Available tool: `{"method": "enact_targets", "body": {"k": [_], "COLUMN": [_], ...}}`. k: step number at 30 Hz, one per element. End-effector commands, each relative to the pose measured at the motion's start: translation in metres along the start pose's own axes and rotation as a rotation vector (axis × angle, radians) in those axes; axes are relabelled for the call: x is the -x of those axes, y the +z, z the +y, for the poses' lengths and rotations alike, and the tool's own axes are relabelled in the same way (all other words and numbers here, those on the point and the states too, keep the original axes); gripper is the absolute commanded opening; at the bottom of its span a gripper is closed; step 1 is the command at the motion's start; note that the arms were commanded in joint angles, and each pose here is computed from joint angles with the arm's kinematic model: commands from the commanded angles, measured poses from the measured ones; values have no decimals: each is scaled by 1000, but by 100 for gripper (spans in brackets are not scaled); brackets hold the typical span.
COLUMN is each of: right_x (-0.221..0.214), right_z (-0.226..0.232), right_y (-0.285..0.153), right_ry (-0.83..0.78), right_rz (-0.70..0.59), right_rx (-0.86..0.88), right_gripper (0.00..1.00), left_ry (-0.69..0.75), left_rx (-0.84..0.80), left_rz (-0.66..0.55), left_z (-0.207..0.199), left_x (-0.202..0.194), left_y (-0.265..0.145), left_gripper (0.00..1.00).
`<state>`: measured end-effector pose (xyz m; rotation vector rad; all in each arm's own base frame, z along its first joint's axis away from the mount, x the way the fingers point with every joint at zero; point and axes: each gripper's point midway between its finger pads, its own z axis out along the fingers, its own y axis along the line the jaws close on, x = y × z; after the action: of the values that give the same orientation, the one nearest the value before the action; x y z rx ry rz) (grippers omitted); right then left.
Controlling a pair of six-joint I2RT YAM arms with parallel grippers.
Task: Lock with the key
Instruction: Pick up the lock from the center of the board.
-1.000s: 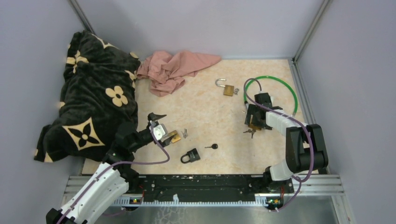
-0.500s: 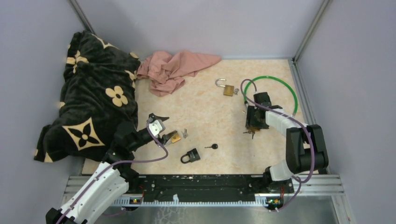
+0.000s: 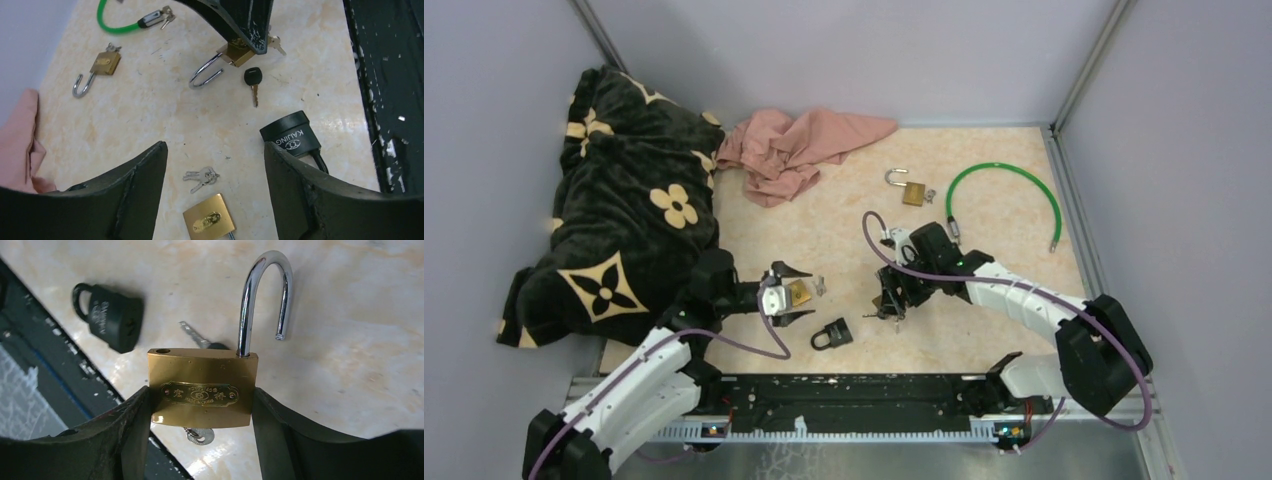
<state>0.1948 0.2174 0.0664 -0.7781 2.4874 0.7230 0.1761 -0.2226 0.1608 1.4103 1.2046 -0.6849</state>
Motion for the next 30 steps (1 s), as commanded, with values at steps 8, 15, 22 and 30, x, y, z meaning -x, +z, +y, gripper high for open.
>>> {"method": "enact_targets", "body": {"k": [8, 15, 22, 30], "right_x": [37, 42, 47, 53], "right_z": [125, 140, 146, 152], "right_y": [-14, -19, -20, -27], "right_ry": [-358, -423, -455, -506], "right_rz": [-177, -214, -222, -247], "right_rx": [492, 520, 510, 514], "right_gripper": [0, 0, 0, 0], "left_ry": [505, 414, 423, 471], "left_rx": [-281, -266, -270, -248], "left_rz": [-31, 13, 52, 115], "left_z": [-20, -17, -21, -17], "left_x": [-15, -23, -30, -47], "left_y": [51, 63, 70, 68], "left_gripper": [76, 58, 61, 26]}}
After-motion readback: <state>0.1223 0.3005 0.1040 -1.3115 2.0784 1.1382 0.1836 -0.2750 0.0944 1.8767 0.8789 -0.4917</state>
